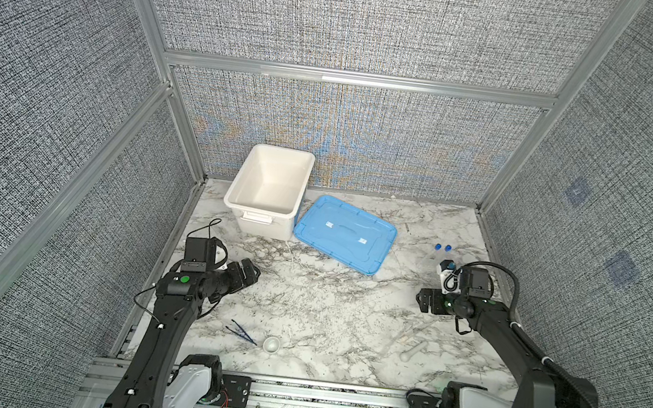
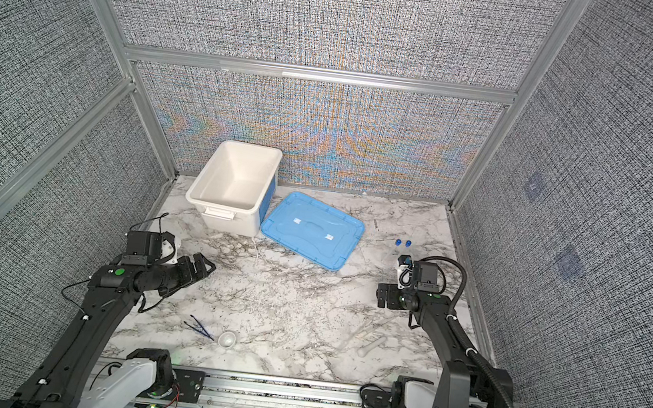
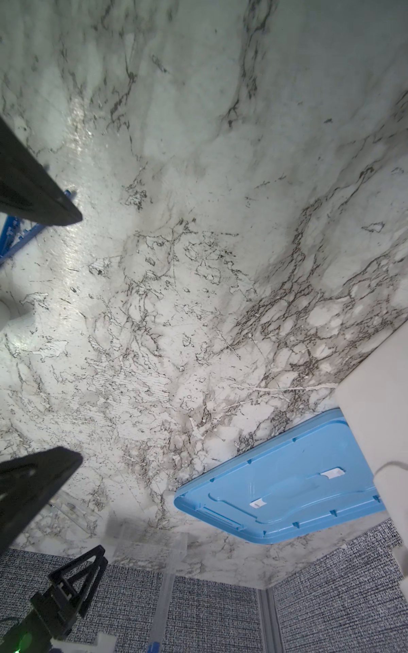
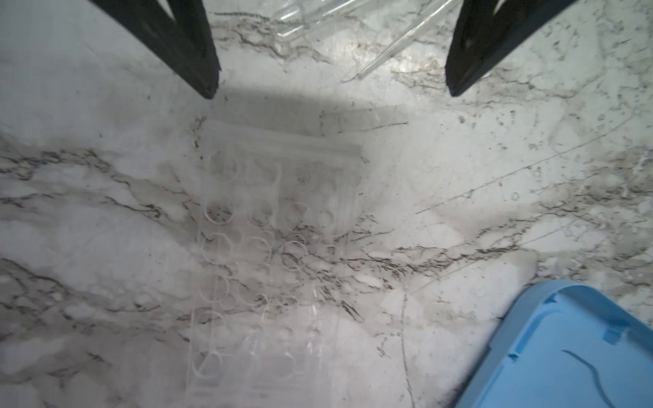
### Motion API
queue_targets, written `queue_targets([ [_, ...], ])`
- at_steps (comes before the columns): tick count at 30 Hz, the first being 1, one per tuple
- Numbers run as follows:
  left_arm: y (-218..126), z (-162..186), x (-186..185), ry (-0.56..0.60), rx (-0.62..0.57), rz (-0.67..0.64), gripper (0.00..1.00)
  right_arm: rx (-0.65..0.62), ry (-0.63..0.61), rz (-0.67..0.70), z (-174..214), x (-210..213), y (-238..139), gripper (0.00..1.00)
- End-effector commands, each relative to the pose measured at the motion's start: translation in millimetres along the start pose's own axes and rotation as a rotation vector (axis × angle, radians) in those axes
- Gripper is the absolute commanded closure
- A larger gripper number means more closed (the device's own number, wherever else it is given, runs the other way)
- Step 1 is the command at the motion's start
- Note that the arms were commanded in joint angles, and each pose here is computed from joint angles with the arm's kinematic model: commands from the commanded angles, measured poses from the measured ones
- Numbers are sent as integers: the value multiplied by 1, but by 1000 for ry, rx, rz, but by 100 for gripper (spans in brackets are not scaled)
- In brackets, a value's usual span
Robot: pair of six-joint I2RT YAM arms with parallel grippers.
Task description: Organize the chemistry lab equipment
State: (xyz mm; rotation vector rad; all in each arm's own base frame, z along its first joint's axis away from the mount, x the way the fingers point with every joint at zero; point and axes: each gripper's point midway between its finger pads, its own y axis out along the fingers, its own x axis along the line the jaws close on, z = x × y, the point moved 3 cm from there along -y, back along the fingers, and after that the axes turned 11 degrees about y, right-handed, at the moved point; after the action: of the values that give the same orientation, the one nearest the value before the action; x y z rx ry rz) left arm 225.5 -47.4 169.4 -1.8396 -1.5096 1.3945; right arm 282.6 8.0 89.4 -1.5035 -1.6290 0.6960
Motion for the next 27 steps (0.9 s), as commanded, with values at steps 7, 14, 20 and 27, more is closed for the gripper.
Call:
queue_targets([
  [7, 0, -2, -3, 9, -11, 17, 1, -106, -36, 22, -22, -6, 13, 5],
  [14, -1, -2, -3, 13, -11, 20, 1, -92, -40, 25, -18, -8, 17, 12],
  [20, -1, -2, -3, 11, -12, 17, 1, -60, -35, 36, -17, -9, 21, 18],
  [27, 0, -2, -2, 11, -13, 10, 1, -15, -54, 38, -14, -6, 27, 17],
])
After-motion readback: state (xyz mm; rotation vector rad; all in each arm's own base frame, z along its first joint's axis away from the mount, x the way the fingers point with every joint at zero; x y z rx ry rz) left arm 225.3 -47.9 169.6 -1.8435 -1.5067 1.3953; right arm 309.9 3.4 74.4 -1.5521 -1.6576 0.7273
